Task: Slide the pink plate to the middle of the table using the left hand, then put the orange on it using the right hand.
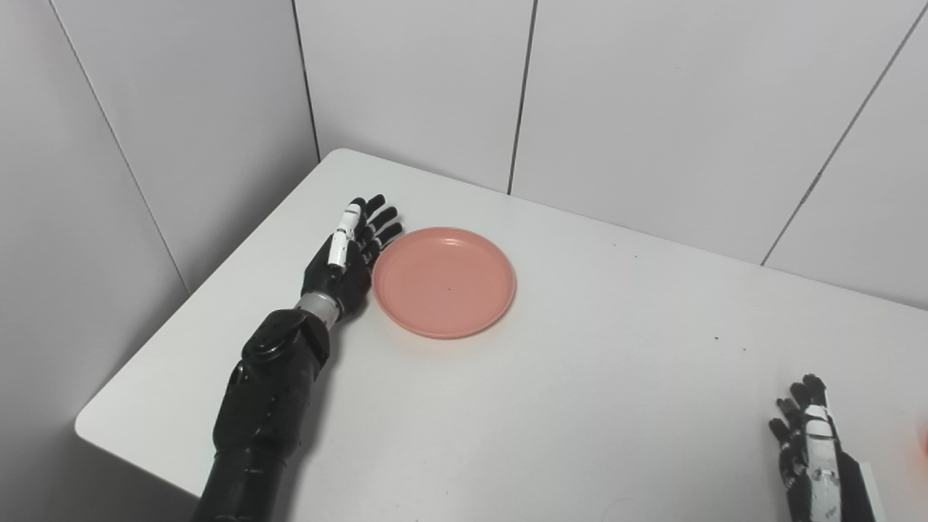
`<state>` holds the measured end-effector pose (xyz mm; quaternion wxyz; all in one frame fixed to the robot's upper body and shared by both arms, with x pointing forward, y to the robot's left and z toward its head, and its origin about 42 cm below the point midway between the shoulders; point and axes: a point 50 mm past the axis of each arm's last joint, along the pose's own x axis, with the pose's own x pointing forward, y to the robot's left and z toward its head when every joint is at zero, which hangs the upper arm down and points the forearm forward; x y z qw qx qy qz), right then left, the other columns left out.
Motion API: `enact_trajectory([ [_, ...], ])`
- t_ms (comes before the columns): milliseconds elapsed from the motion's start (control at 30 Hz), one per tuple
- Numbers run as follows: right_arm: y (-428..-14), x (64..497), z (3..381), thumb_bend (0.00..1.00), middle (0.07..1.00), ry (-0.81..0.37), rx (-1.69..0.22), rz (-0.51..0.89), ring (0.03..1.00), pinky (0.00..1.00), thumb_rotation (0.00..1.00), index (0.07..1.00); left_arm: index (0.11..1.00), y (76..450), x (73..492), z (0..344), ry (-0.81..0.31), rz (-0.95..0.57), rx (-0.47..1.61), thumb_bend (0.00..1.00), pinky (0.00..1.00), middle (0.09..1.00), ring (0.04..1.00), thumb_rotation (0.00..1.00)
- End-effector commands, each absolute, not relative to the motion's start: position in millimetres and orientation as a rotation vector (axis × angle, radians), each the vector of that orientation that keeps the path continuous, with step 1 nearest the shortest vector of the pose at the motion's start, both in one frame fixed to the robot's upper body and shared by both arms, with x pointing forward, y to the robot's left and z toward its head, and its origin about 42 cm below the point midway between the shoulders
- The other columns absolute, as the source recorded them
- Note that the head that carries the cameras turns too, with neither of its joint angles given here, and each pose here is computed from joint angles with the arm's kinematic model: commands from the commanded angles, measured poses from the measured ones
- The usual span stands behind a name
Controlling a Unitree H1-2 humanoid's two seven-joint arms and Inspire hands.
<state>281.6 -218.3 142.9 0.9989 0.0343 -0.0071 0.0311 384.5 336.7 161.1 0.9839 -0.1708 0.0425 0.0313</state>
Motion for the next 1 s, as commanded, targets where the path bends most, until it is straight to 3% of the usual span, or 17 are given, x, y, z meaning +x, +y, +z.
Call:
enact_trajectory([
  [0, -219, 283, 153, 0.02, 1.000, -0.047, 0.083, 0.058, 1.000, 1.00, 1.00, 1.000, 0.928, 325, 392, 167, 0.088, 0.021, -0.352, 0.34, 0.94, 0.937, 0.936, 1.00],
  [967, -224, 290, 140, 0.15, 1.000, -0.061, 0.069, 0.055, 1.000, 1.00, 1.00, 1.000, 0.929, 245, 397, 153, 0.153, -0.145, -0.365, 0.35, 0.93, 0.936, 0.926, 1.00],
])
